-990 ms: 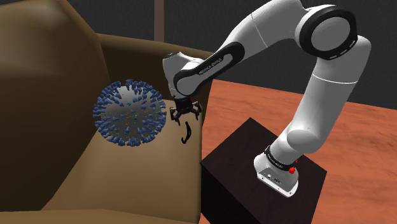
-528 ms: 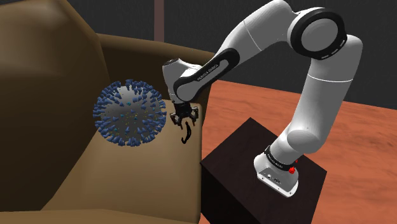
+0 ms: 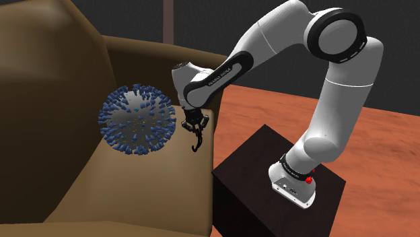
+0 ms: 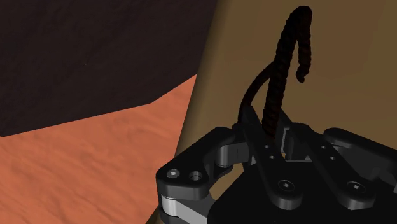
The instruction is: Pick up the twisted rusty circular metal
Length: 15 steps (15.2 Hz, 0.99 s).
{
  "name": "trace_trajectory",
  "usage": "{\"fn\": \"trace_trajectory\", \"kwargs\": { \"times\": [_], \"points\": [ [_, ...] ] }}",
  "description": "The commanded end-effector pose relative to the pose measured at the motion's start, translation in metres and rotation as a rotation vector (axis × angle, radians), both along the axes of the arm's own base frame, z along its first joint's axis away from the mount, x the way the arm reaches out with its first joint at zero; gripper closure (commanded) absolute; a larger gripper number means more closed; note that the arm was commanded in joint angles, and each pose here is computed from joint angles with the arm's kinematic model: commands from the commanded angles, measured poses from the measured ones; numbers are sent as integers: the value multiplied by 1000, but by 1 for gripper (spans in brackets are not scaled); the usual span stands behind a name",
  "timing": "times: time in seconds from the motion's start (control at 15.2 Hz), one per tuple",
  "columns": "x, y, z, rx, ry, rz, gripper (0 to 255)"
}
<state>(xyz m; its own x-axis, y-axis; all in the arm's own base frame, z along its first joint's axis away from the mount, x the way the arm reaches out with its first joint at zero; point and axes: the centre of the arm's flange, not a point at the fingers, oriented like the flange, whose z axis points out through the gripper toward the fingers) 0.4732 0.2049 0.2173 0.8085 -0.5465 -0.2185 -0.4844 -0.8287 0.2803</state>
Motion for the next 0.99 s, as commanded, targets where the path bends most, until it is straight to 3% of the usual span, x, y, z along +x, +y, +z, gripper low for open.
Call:
{"fn": "trace_trajectory", "kwargs": {
  "times": [0.0, 0.92],
  "points": [
    [0, 0, 0, 0, 1, 0, 255],
    [0, 0, 73, 0, 1, 0, 255]
  ]
}}
